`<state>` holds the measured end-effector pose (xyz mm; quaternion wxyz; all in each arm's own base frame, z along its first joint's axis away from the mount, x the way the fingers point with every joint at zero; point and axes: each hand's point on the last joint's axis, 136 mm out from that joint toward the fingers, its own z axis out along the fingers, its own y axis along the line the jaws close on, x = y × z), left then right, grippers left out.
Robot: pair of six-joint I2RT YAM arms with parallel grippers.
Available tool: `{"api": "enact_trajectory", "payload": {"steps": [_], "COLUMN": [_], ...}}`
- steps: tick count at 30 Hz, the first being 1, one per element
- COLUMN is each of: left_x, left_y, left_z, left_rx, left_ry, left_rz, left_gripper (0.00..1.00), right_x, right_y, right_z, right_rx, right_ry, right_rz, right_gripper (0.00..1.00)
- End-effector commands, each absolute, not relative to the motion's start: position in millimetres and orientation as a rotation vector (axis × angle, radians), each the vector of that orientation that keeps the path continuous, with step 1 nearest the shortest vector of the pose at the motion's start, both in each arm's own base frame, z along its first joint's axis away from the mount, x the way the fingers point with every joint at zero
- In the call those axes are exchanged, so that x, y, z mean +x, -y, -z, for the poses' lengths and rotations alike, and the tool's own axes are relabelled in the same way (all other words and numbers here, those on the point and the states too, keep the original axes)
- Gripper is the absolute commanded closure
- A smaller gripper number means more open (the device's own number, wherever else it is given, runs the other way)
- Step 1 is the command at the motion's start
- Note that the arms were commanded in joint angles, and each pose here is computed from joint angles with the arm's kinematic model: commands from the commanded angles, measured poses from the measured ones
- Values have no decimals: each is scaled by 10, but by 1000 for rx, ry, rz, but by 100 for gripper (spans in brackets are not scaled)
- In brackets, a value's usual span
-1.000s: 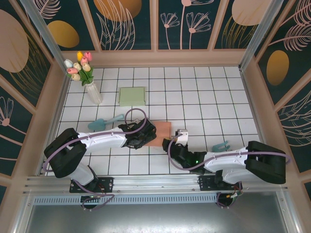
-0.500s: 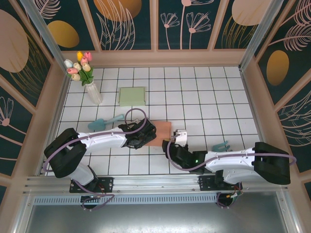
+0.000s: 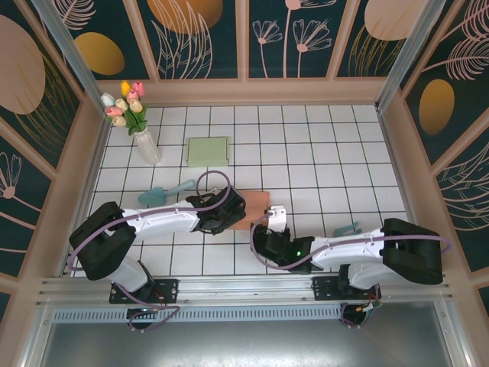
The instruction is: Fold the paper box
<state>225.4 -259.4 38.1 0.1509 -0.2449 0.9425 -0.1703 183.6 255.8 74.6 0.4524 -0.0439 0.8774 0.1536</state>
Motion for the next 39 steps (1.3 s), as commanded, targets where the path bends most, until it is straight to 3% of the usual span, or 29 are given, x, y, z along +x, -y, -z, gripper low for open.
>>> {"api": "enact_trajectory", "payload": {"steps": [1,10,17,28,39], "left_x": [2137,2137,2143,2138,2137], "left_y": [2304,2296,2303,2286,2260], "left_z": [-170,-146,-135,-87,-80], "left_rx": [-713,-705,-703,-697,-697], "left_ry": [-2742,-2747,-2748,-2753,-2747], "left_rz": [300,284,283,262,246], "left_gripper": [27,28,28,28,28], "right_x": [1862,1897,1868,1863,1763], "right_y": [-2565,-2553,-2666,-2642,-2583], "right_z": [-752,-616,-547,-470,-314], "right_rx": [-102,-86,-114,-108,-112], "right_ry": [-2168,-2206,-2236,-2241,-2249], "right_rz": [-440,-538,-606,-581,-540], "right_gripper": [44,45,52,61,64]}}
